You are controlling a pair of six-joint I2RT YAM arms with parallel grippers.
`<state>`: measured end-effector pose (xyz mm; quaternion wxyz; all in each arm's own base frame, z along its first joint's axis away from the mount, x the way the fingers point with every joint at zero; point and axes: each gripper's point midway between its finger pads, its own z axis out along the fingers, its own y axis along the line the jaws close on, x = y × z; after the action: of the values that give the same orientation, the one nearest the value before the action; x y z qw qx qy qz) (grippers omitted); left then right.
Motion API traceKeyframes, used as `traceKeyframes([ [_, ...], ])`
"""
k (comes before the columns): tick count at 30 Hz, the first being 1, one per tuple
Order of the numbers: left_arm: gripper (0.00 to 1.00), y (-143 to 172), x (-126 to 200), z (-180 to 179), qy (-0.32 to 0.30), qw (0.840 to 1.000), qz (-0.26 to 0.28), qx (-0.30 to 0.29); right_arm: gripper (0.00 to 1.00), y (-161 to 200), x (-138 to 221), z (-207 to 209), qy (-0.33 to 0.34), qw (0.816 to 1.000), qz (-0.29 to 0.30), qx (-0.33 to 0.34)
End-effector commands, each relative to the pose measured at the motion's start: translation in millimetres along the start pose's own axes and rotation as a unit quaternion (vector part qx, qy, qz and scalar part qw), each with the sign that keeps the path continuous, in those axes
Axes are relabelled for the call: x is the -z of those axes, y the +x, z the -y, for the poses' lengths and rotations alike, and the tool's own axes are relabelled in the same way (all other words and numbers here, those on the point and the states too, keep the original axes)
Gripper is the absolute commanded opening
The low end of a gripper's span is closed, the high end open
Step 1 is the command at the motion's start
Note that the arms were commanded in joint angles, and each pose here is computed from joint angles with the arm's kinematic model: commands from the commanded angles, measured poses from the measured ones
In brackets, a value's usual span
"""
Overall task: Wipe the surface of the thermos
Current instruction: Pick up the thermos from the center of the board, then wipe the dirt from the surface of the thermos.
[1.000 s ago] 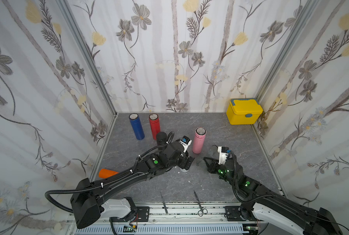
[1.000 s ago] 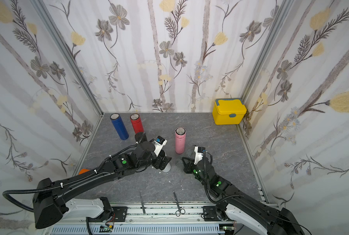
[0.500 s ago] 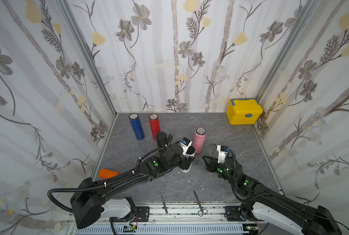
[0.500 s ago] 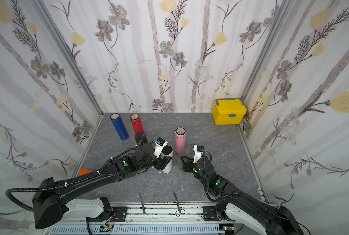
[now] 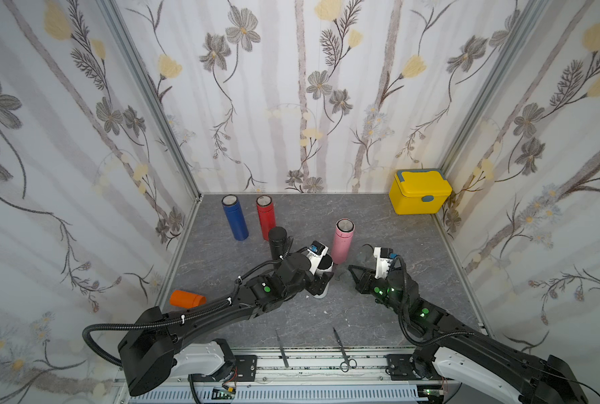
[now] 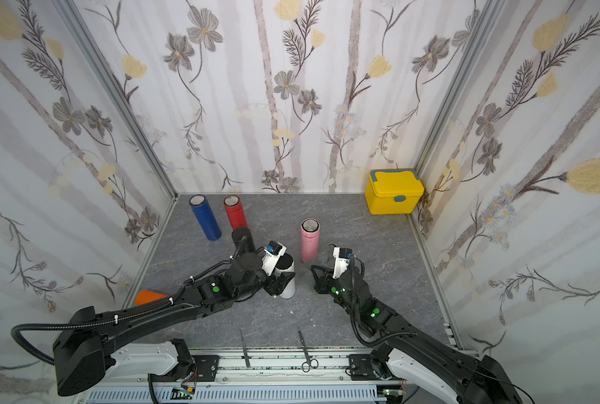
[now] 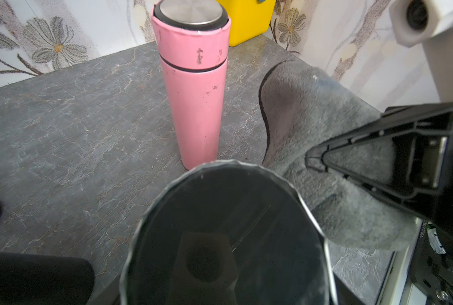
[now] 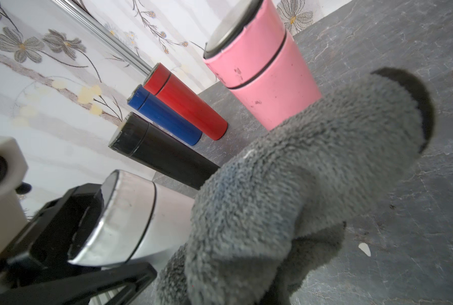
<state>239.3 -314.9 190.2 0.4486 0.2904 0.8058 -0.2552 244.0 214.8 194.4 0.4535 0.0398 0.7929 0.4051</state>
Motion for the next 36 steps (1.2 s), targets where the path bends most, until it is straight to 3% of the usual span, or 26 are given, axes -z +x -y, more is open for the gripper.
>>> traceKeyframes([
  [1,0.74,-18,1,5,0.014,0.999,0.049,0.001,0.00,-19,6,-14,-0.011,1.000,0.024,0.002],
  [6,0.71,-22,1,7,0.024,0.996,0.087,0.002,0.00,-49,15,-41,-0.023,0.998,0.046,0.029],
  [11,0.59,-29,2,8,0.023,0.995,0.097,-0.005,0.00,-70,16,-68,-0.042,0.996,0.054,0.055],
  [19,0.54,-31,11,4,0.005,0.995,0.099,-0.015,0.00,-69,-2,-100,-0.100,0.993,0.024,0.059],
  [25,0.52,-21,11,-1,-0.014,0.996,0.076,-0.033,0.00,-40,-9,-134,-0.203,0.977,-0.048,0.049],
  [30,0.59,-14,14,-6,-0.024,0.997,0.066,-0.038,0.00,-27,-23,-134,-0.205,0.974,-0.084,0.044],
  [36,0.83,-8,15,-10,-0.030,0.996,0.070,-0.035,0.00,-14,-31,-128,-0.196,0.973,-0.112,0.034],
])
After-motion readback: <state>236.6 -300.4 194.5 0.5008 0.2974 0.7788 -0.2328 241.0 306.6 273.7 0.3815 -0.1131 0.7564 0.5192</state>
